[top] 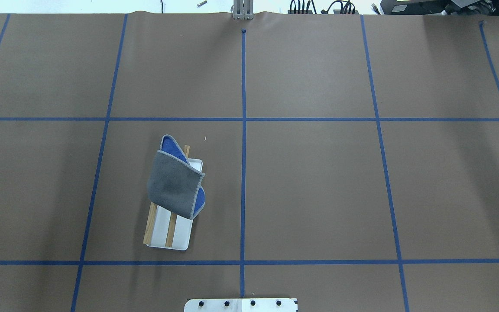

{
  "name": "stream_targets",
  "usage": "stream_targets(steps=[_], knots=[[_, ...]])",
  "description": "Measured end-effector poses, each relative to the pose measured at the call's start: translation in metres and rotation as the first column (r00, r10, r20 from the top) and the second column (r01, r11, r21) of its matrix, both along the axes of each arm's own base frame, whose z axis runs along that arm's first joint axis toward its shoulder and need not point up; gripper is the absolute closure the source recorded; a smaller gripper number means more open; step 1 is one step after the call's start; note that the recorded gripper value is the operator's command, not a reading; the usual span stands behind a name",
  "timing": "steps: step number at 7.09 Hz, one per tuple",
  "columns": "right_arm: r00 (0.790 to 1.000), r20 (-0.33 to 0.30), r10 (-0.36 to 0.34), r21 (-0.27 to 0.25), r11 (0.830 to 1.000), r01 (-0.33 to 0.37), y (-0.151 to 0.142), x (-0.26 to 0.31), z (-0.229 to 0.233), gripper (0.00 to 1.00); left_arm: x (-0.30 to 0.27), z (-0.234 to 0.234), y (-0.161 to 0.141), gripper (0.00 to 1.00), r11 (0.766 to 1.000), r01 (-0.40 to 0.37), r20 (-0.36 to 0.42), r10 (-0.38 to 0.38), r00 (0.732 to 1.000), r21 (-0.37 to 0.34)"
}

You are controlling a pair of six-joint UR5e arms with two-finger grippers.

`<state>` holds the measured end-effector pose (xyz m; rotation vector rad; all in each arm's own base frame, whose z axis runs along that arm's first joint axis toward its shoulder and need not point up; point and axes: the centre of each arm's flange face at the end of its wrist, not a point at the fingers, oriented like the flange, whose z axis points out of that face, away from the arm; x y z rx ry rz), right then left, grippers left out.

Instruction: Hang towel on rack

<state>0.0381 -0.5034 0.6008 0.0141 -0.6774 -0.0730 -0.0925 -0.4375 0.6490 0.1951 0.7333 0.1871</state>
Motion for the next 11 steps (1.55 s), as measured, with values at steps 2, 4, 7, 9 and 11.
stream_targets(steps=[2,4,7,9,11], knots=[[1.0,0.004,0.0,0.007,1.0,0.0,-0.0007,-0.0006,-0.0032,0.0,0.0001,0.0009,0.0016,0.01,1.0,-0.002,0.0,0.002,1.0,0.001],[1.0,0.006,0.0,0.012,1.0,0.0,-0.0012,-0.0008,-0.0052,0.0,0.0003,0.0007,0.0043,0.02,1.0,-0.004,0.001,0.004,1.0,0.004],[1.0,0.008,0.0,0.014,1.0,0.0,-0.0013,-0.001,-0.0061,0.0,0.0004,0.0005,0.0053,0.01,1.0,-0.005,0.001,0.005,1.0,0.005],[1.0,0.01,0.0,0.016,1.0,0.0,-0.0012,-0.0011,-0.0075,0.0,0.0003,0.0004,0.0052,0.01,1.0,-0.005,0.001,0.005,1.0,0.006],[1.0,0.011,0.0,0.018,1.0,0.0,-0.0006,-0.0011,-0.0083,0.0,0.0003,-0.0001,0.0046,0.01,1.0,-0.005,0.001,0.005,1.0,0.007]])
